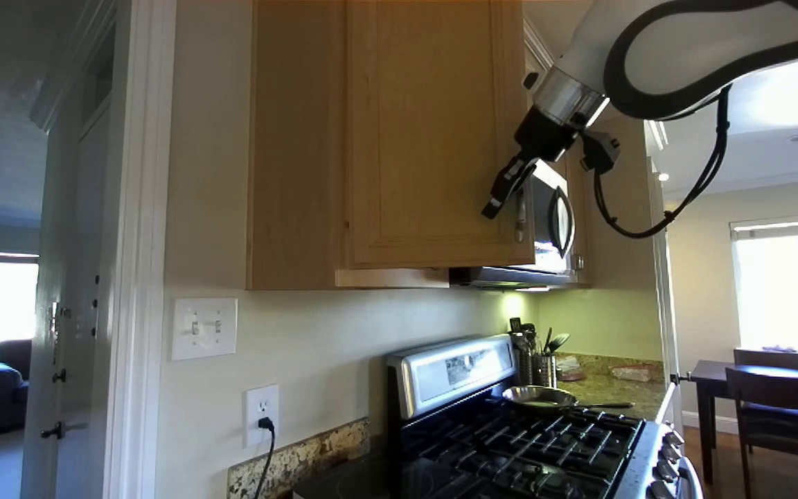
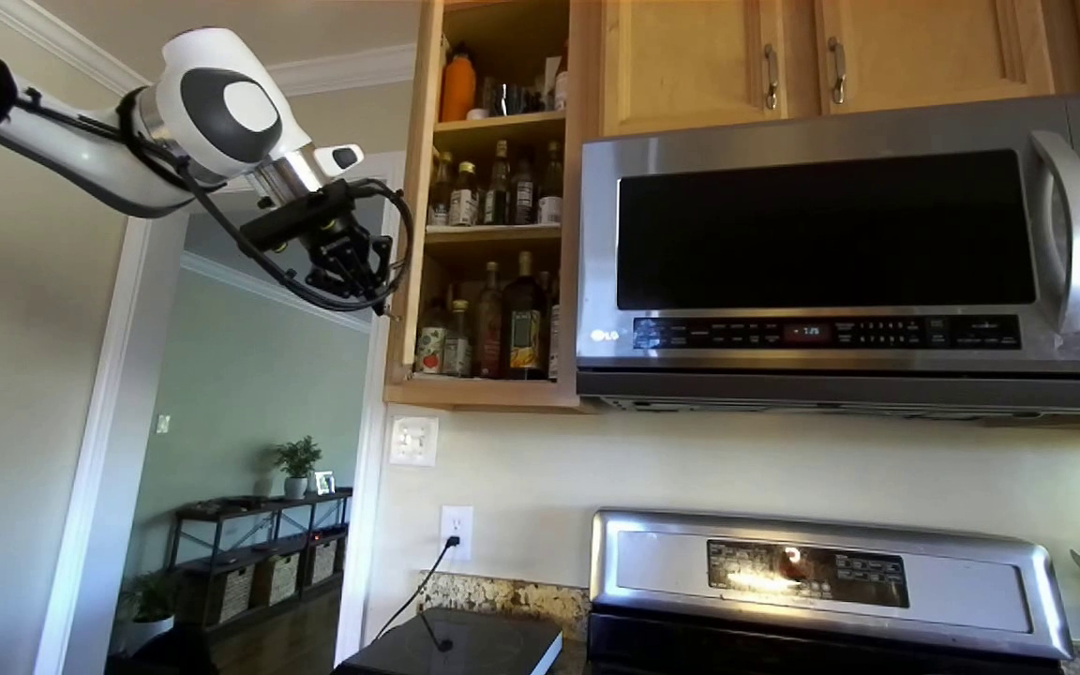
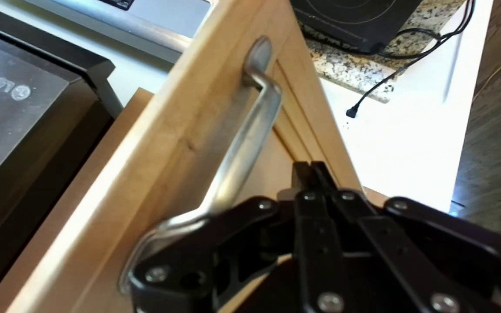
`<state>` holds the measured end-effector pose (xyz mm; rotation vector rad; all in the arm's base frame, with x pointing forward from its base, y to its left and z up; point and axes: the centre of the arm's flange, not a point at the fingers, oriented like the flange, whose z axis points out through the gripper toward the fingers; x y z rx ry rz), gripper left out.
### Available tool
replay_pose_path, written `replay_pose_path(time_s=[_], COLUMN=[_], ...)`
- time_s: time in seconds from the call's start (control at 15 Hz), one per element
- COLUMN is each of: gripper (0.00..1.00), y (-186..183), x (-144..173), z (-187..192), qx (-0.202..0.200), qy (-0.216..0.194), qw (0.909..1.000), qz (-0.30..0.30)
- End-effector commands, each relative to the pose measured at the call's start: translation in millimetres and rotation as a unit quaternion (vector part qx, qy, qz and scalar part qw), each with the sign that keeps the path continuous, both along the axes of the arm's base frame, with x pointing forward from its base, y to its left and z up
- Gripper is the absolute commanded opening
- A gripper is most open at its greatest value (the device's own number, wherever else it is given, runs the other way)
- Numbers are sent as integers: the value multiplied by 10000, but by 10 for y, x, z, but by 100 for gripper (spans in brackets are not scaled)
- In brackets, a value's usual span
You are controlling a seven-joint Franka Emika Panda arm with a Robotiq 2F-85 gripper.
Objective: Close the door of the top cabinet on the left
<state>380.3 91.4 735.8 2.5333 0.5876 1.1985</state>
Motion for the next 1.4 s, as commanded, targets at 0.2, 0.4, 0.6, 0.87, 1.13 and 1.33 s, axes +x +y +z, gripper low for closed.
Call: replay_pose_path(time_s=[0.2, 0.4, 0.6, 0.87, 1.13, 1.33], gripper=[3, 3, 3, 3, 3, 3], y=[-267, -401, -492, -530, -565, -611], x=[462, 682, 969, 1346, 1671, 1856], z=[82, 88, 41, -37, 12, 69], qx=[-165, 96, 537, 935, 1091, 1087], qy=[-353, -345, -204, -150, -328, -439], qw=[9980, 9976, 9963, 9936, 9918, 9914], qz=[-503, -595, -647, -619, -573, -583])
